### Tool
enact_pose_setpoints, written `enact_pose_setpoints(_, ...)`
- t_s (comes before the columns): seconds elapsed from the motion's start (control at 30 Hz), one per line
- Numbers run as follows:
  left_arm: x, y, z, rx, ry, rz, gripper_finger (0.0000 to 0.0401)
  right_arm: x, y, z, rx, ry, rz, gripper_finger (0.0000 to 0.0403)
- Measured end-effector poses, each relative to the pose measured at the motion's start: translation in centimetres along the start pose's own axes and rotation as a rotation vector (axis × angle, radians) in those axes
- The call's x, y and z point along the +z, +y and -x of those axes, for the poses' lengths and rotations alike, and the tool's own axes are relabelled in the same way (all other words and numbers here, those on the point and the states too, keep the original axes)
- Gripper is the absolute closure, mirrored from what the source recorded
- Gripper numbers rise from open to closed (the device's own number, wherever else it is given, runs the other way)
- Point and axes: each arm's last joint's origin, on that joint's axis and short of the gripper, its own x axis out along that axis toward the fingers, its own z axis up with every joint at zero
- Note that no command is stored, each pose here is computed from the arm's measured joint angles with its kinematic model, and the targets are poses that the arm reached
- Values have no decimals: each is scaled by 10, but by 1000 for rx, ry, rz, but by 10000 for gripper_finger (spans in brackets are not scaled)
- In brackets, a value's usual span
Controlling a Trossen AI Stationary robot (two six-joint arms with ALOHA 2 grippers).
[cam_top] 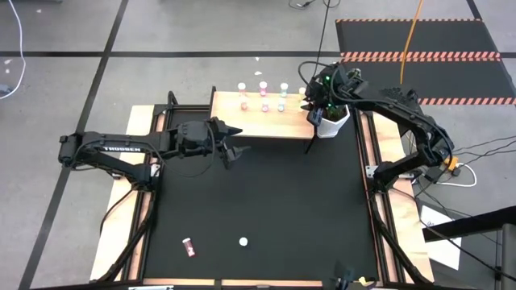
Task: Pick and place medicine bottles onto shelf by color
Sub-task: Adjust the yellow pill bottles on the shelf, then put the yellow pill bottle on the shelf aligned with the other yellow pill bottles
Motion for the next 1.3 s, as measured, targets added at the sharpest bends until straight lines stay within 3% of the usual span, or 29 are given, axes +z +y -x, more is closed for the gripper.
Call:
enact_pose_setpoints(0.4, 0, 0, 0, 0, -1, 48, 38, 0, -1, 0, -2, 3, -2, 278)
enact_pose_setpoints(0.73, 0, -1, 0, -8, 1, 79, 38, 2, -3, 0, -16, -25, -49, 207)
enact_pose_setpoints(0.93, 0, -3, 2, -19, 0, 86, 38, 2, -3, 2, -18, -27, -78, 185)
enact_pose_setpoints(1.07, 9, 0, 21, -14, -39, 161, 38, 5, 1, 19, -50, -59, -85, 184)
enact_pose_setpoints(1.3, 21, 11, 86, 166, -31, 233, 38, 17, 31, 68, -31, -210, -72, 183)
